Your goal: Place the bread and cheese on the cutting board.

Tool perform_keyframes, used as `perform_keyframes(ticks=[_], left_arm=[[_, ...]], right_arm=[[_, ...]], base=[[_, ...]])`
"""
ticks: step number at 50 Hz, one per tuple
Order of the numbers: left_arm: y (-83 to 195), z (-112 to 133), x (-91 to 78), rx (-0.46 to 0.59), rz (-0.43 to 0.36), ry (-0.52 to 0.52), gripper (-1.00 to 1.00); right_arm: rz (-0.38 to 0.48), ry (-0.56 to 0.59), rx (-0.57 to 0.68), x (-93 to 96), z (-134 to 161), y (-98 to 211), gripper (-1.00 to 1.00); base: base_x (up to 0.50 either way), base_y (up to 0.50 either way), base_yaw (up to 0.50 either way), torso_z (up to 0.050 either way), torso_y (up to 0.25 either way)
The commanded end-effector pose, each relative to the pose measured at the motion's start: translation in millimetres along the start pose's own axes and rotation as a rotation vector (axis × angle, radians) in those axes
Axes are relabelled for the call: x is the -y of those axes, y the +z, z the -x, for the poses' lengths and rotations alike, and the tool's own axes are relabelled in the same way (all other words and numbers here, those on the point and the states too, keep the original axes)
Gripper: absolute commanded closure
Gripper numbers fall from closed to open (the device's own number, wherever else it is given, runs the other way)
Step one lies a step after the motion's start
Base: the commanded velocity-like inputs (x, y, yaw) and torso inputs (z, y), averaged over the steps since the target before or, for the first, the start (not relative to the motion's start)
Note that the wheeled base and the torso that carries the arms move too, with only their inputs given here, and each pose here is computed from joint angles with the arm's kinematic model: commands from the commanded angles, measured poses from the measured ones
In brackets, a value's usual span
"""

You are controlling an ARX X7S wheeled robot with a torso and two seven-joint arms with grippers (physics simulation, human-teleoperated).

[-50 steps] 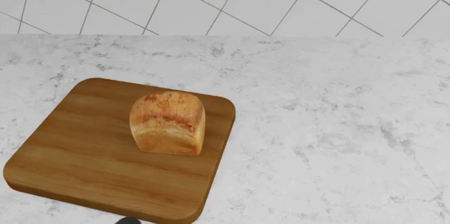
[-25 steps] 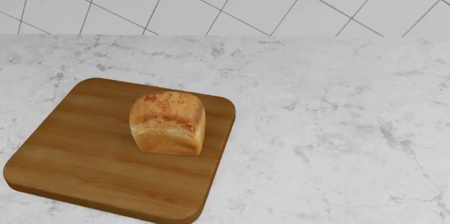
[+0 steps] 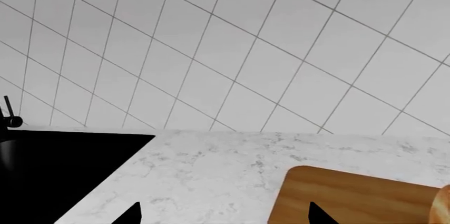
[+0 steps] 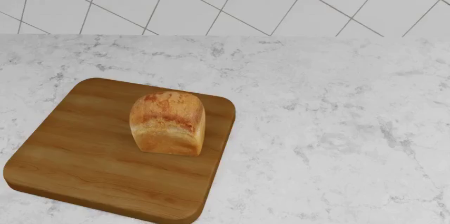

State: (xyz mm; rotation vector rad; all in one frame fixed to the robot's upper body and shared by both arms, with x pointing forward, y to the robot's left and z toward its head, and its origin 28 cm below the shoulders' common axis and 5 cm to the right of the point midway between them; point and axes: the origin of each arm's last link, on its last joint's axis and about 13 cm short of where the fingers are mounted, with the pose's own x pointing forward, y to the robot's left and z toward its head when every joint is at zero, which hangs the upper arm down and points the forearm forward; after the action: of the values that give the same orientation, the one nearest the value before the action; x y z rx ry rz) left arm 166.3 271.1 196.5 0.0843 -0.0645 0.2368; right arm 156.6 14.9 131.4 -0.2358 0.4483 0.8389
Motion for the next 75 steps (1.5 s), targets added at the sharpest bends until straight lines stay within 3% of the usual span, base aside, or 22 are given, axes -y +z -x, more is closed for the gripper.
perform_keyframes(ticks=[1, 14, 24, 46, 75], left_arm=[[0.1, -0.1, 1.2, -0.001, -0.002, -0.005, -1.00], [-0.1, -0.5, 1.2, -0.003, -0.005, -0.004, -1.00], [-1.7, -1.4, 0.2, -0.003, -0.003, 0.001, -1.00], [-0.7, -0.4, -3.3, 0.001, -0.001, 0.016, -1.00], [-0.2, -0.9, -3.6, -0.002, -0.003, 0.017, -1.00]], right_arm=[[0.034, -0.044, 0.033, 2.9, 9.9, 10.6, 1.00], [0.017, -0.108, 0.106, 12.7, 17.8, 27.2, 1.00], [-0.059, -0.138, 0.129, 33.1, 12.4, 39.0, 1.00], [-0.131, -0.264, 0.120, 86.8, -10.5, 59.6, 1.00], [-0.191, -0.259, 0.035, 86.7, -26.7, 23.1, 1.00]], base=[[0.00, 0.00, 0.00, 0.000, 0.000], [0.00, 0.00, 0.00, 0.000, 0.000], [0.00, 0.00, 0.00, 0.000, 0.000], [0.00, 0.00, 0.00, 0.000, 0.000], [0.00, 0.00, 0.00, 0.000, 0.000]])
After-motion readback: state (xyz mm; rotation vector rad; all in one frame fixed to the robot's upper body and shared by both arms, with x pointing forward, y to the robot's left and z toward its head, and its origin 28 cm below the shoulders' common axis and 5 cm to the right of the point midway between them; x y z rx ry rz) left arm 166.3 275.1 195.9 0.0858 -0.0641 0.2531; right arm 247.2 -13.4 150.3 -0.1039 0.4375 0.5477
